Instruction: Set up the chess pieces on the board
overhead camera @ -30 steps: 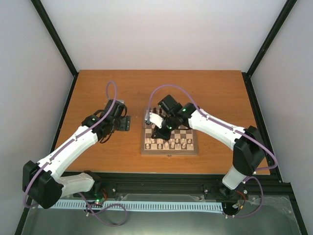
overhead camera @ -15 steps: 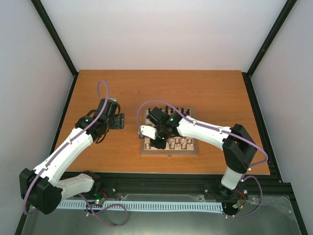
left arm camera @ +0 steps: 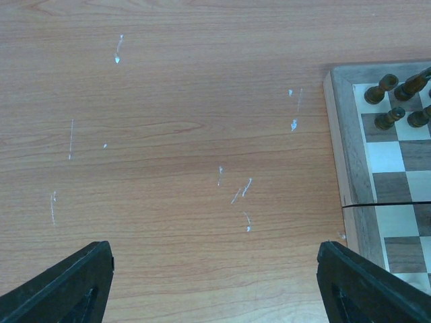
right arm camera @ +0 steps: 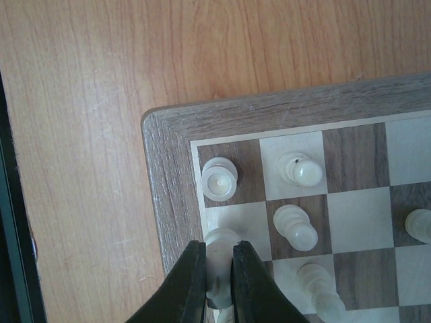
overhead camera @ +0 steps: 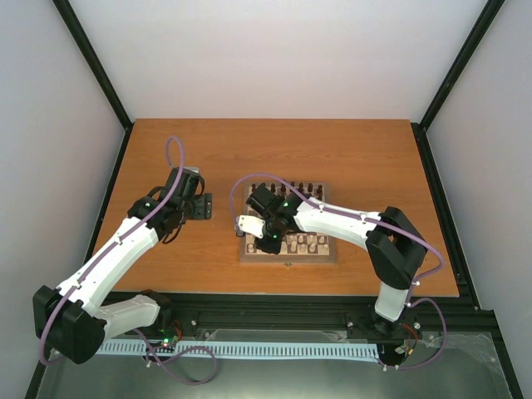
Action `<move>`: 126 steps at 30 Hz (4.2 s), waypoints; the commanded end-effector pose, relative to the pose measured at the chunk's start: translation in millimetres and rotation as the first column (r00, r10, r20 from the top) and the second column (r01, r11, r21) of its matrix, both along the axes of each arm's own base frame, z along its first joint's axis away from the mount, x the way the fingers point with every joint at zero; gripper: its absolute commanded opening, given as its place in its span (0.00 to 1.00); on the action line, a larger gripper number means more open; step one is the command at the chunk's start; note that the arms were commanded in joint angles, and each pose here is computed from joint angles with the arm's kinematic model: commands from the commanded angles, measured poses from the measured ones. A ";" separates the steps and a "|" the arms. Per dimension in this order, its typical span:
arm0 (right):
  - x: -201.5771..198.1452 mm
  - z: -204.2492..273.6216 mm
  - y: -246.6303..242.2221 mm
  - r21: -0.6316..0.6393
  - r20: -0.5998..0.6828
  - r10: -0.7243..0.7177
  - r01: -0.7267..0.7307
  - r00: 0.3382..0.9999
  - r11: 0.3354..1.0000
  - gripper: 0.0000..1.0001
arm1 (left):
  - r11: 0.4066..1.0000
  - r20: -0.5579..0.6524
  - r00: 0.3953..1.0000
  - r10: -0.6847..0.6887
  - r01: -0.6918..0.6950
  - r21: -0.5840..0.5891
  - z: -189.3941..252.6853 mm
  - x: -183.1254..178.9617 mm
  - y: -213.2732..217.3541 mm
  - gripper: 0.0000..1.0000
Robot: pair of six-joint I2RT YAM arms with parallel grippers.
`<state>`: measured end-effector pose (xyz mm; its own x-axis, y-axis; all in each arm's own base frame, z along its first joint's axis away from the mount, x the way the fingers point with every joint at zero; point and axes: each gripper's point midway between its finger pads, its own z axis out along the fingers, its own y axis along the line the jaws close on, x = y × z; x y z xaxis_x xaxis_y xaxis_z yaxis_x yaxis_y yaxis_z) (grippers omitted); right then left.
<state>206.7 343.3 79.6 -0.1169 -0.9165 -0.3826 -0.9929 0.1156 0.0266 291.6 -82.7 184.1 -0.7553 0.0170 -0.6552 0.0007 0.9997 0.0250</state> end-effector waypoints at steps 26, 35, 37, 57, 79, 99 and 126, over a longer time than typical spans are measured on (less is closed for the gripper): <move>11.2 23.0 4.9 0.064 -0.011 -0.033 0.033 0.999 0.997 0.32 | 0.999 -0.022 0.999 -0.043 0.043 -0.006 -3.5 -0.6 -5.7 0.84; 74.5 42.9 -17.6 0.091 0.060 -0.206 0.200 0.977 0.976 0.39 | 0.999 -0.021 0.998 -0.052 0.052 -0.016 -2.8 -1.0 -7.8 0.84; 81.5 38.0 -18.8 0.070 0.065 -0.219 0.214 0.974 0.974 0.41 | 0.998 -0.018 0.998 -0.054 0.054 -0.019 -1.9 -1.1 -8.2 0.84; 93.7 -16.2 -5.3 -0.028 -0.023 -0.238 0.237 0.971 0.971 0.36 | 0.997 -0.028 0.997 -0.070 0.069 -0.030 -3.9 -2.2 -11.4 0.84; 96.3 4.5 -34.0 0.005 -0.008 -0.285 0.285 0.958 0.958 0.10 | 0.996 -0.041 0.995 -0.086 0.085 -0.039 -6.7 -2.8 -14.9 0.84; 46.1 -7.2 -67.7 -0.024 -0.114 -0.199 0.198 0.973 0.980 0.13 | 0.994 -0.046 0.994 -0.098 0.095 -0.047 -7.4 -3.2 -17.4 0.84; 34.2 -26.4 -64.6 -0.080 -0.132 -0.157 0.148 0.979 0.986 0.25 | 0.993 -0.056 0.993 -0.107 0.104 -0.049 -9.4 -3.6 -18.9 0.84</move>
